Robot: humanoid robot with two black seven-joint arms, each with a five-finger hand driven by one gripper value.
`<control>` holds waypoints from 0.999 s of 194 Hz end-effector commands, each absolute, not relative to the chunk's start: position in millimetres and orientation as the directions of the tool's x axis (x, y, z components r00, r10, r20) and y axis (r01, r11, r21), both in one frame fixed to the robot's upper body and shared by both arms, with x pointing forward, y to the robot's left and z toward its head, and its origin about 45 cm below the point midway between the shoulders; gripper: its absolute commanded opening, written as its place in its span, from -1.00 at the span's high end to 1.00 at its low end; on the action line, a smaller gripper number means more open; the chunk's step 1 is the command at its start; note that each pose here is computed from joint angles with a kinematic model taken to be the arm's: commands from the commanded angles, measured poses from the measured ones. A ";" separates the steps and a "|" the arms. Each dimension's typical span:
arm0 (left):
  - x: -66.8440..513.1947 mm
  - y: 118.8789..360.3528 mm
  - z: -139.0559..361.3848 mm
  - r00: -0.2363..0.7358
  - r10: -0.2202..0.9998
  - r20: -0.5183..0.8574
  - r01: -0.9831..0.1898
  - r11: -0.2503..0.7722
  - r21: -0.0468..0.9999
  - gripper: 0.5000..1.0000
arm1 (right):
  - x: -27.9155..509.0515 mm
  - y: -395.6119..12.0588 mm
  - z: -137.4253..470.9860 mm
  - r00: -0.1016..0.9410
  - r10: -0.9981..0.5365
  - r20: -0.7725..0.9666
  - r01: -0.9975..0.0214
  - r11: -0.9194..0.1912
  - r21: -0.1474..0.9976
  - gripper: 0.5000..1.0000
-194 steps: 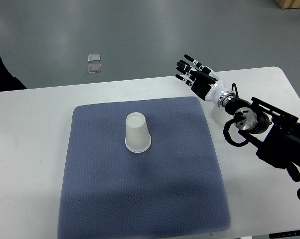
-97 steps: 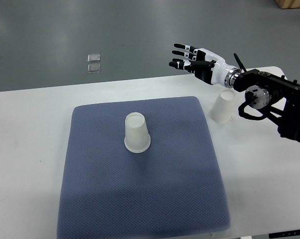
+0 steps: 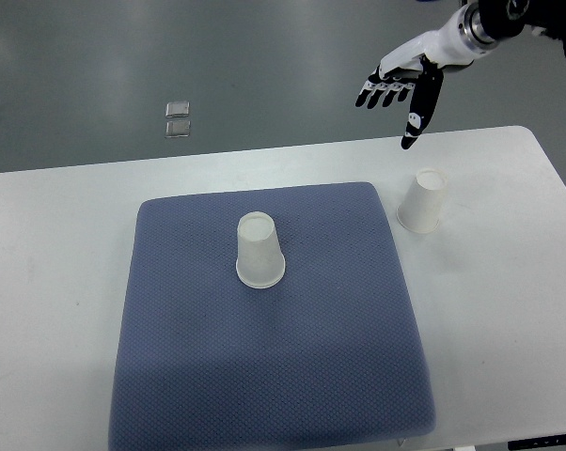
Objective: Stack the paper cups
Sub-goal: 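Move the right hand over the white cup beside the mat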
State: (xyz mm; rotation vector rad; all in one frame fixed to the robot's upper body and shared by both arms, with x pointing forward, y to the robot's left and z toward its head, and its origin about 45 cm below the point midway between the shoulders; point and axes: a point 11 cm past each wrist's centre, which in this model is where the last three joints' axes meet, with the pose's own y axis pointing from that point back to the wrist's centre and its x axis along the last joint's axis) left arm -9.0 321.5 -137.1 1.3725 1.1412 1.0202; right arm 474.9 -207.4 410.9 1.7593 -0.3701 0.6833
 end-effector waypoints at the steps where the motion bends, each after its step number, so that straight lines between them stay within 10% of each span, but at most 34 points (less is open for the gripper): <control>1: -9.0 321.2 -137.1 0.187 0.982 -0.006 0.104 -0.014 0.994 -1.00 | 476.0 -204.6 444.0 0.723 0.183 0.666 -0.620 -0.251 0.743 -0.73; 87: -9.1 320.5 -137.2 0.189 0.982 -0.009 0.105 -0.011 0.994 -1.00 | 440.0 -216.9 504.4 0.662 0.252 0.706 -0.666 -0.235 0.708 -0.73; 194: -10.5 321.2 -137.1 0.188 0.982 -0.008 0.111 -0.013 0.994 -1.00 | 470.6 -261.5 374.4 0.781 0.165 0.602 -0.594 -0.103 0.798 -0.73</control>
